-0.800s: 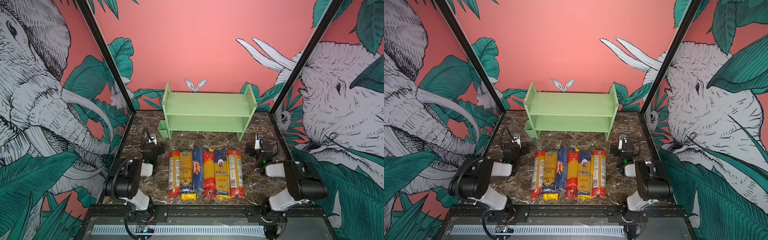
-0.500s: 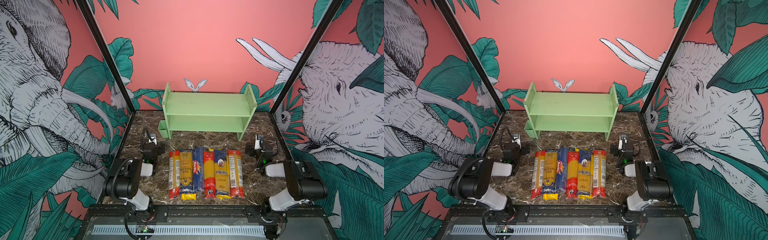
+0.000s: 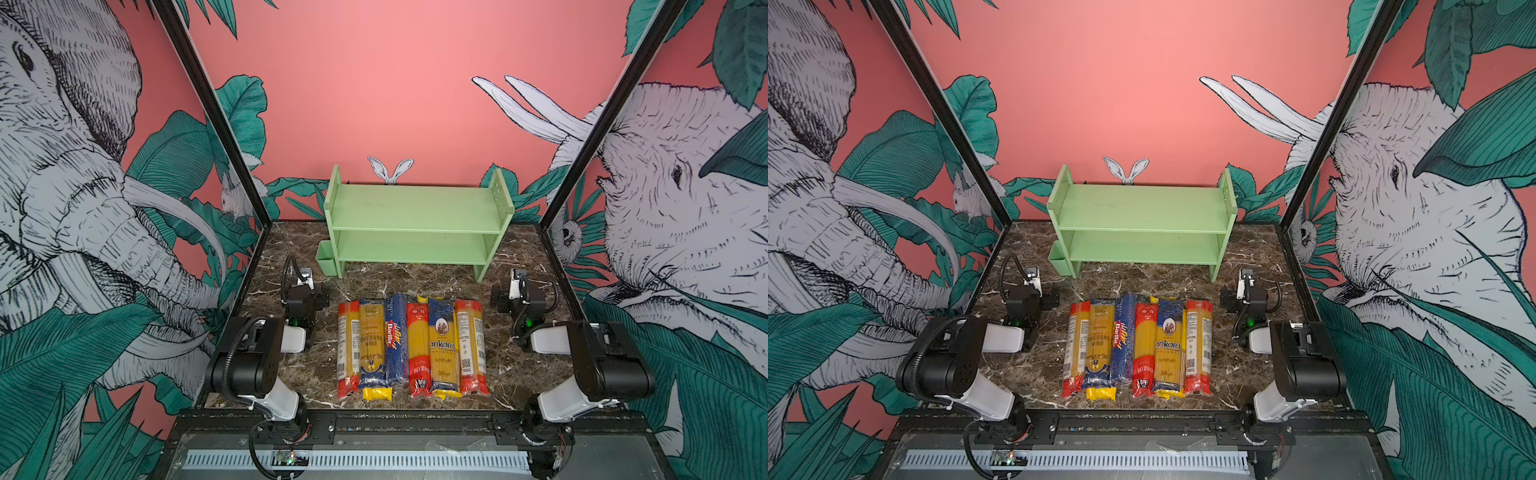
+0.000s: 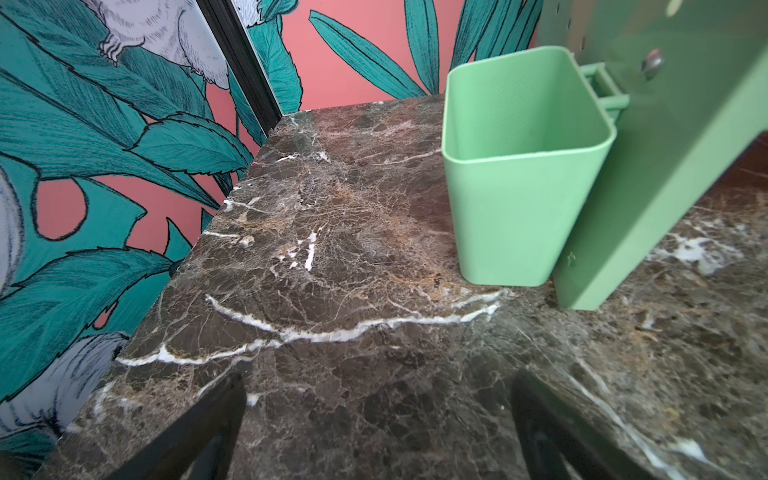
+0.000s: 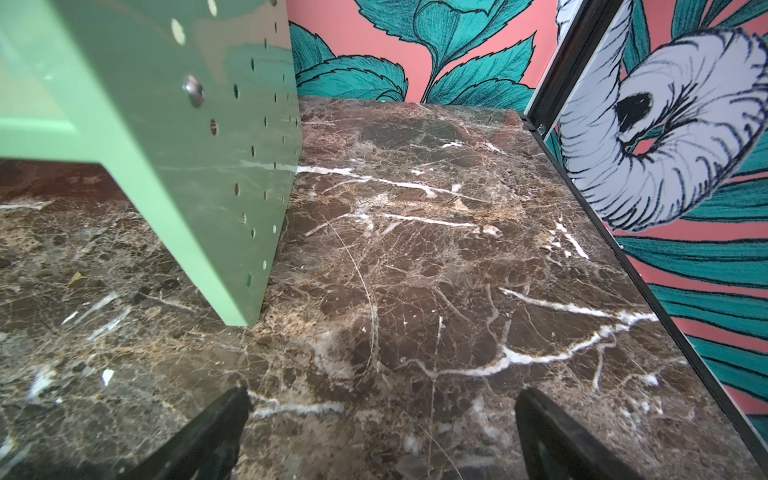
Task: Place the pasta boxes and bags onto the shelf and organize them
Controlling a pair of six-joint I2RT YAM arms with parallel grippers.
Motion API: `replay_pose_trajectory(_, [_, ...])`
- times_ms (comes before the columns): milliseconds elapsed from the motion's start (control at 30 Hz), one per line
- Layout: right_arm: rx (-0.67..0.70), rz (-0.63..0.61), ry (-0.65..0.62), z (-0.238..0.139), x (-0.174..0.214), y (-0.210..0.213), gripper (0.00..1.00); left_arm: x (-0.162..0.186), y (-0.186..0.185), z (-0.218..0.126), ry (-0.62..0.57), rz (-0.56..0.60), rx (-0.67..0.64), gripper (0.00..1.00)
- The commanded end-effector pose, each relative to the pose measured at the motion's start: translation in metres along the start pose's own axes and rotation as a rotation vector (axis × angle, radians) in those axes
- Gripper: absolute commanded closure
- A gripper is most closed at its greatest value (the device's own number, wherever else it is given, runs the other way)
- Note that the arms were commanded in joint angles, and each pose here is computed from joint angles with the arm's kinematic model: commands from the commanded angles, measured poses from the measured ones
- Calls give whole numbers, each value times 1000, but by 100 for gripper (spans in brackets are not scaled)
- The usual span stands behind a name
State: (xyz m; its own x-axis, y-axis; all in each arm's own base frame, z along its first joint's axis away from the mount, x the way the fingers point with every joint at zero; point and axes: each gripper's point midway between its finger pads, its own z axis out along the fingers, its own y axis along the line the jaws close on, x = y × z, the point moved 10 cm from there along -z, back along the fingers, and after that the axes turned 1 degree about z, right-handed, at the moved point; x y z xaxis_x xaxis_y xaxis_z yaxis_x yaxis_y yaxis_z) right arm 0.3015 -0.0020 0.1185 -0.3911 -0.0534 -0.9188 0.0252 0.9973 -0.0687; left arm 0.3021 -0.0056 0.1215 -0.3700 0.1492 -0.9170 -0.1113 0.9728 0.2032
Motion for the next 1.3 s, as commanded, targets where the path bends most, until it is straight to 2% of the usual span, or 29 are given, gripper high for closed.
replay_pose_trajectory(0, [-6, -8, -47, 1, -11, 0, 1, -8, 1, -1, -26, -4, -3, 0])
replay_pose_trajectory(833, [14, -3, -50, -1, -10, -1, 1, -8, 1, -1, -26, -4, -4, 1])
replay_pose_trajectory(967, [122, 36, -55, -8, -17, -8, 1, -8, 1, -2, -28, -2, -1, 1])
replay_pose_trajectory(1167, [376, 50, -27, -29, -36, -11, 1, -13, 2, -2, -28, -1, -27, 1])
replay_pose_trajectory(1233, [518, 68, -43, -39, -49, -12, 1, -17, 1, -4, -25, 9, -13, 1])
replay_pose_trajectory(1267, [589, 103, -46, -43, -54, -14, 1, -21, 1, -4, -26, 22, -49, 1])
